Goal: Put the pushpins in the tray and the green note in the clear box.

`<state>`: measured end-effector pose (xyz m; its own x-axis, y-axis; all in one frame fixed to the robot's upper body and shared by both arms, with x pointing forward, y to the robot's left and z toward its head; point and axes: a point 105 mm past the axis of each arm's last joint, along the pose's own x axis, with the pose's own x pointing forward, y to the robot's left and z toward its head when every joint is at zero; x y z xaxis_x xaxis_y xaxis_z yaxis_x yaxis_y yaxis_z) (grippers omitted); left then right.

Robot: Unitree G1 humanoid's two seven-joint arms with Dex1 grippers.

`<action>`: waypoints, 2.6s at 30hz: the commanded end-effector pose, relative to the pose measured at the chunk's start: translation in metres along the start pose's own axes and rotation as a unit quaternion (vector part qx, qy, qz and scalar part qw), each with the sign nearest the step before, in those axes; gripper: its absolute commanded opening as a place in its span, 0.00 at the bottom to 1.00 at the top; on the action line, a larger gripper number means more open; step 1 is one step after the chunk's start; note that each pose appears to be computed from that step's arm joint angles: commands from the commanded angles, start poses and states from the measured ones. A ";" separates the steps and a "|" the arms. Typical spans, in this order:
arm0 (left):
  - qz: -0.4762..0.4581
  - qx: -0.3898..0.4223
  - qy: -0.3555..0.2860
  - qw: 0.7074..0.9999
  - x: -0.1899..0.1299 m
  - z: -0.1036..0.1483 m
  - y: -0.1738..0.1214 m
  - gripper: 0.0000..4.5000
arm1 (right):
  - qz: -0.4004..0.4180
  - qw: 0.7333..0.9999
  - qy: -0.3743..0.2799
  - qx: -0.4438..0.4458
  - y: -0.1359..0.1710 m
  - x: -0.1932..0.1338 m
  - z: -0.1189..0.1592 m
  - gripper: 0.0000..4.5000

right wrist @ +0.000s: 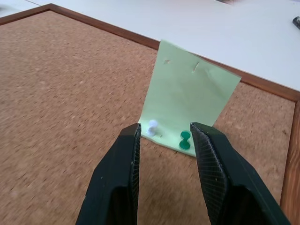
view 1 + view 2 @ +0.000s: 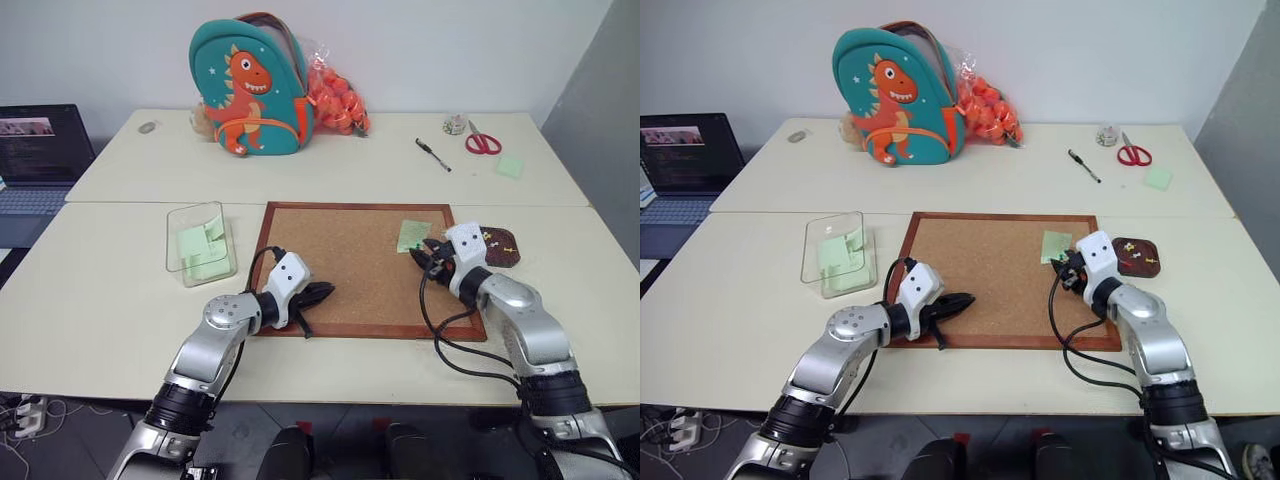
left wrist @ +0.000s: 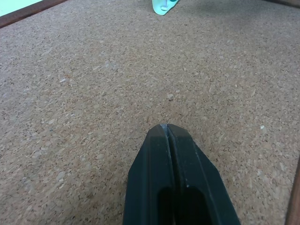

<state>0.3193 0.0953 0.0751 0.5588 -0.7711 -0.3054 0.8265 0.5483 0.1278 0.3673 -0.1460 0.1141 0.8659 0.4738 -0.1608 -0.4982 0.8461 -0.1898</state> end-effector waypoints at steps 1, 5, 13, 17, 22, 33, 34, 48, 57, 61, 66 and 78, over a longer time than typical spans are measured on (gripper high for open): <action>-0.021 -0.030 0.048 0.998 0.001 -0.030 -0.013 0.00 | -0.007 1.000 -0.019 -0.015 -0.008 0.005 0.010 0.39; -0.020 -0.032 0.049 0.998 0.000 -0.031 -0.014 0.00 | -0.007 1.000 -0.015 -0.017 -0.011 0.008 0.006 0.39; -0.018 -0.032 0.050 0.998 -0.001 -0.031 -0.014 0.00 | -0.007 1.000 -0.015 -0.014 -0.011 0.010 0.003 0.30; -0.019 -0.032 0.050 0.998 -0.001 -0.031 -0.014 0.00 | -0.008 1.000 -0.020 -0.013 -0.010 0.011 0.005 0.11; -0.019 -0.032 0.049 0.998 -0.001 -0.031 -0.015 0.00 | -0.016 0.999 -0.020 -0.020 -0.012 0.010 0.005 0.00; -0.020 -0.032 0.051 0.998 -0.001 -0.032 -0.015 0.00 | -0.056 0.998 -0.022 -0.015 -0.025 0.006 0.008 0.22; -0.019 -0.032 0.051 0.998 -0.001 -0.032 -0.015 0.00 | -0.058 0.998 -0.021 -0.019 -0.026 0.003 0.009 0.26; -0.022 -0.035 0.052 0.998 0.000 -0.033 -0.016 0.00 | 0.052 0.998 -0.021 -0.028 0.013 -0.017 0.018 0.56; -0.024 -0.033 0.051 0.998 0.001 -0.032 -0.016 0.00 | 0.046 0.998 -0.007 -0.038 0.005 0.005 0.014 0.56; -0.023 -0.034 0.051 0.998 0.000 -0.032 -0.017 0.00 | 0.037 0.999 -0.003 -0.037 -0.001 0.010 0.011 0.56; -0.020 -0.035 0.052 0.998 -0.002 -0.033 -0.017 0.00 | 0.028 0.999 0.000 -0.026 -0.008 0.013 0.008 0.56; -0.021 -0.034 0.053 0.998 -0.002 -0.033 -0.016 0.00 | 0.028 0.999 -0.002 -0.019 -0.010 0.012 0.005 0.27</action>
<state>0.3151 0.0958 0.0728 0.5589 -0.7704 -0.3068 0.8259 0.5503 0.1229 0.3786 -0.1495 0.1001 0.8273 0.5080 -0.2396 -0.5542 0.8078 -0.2007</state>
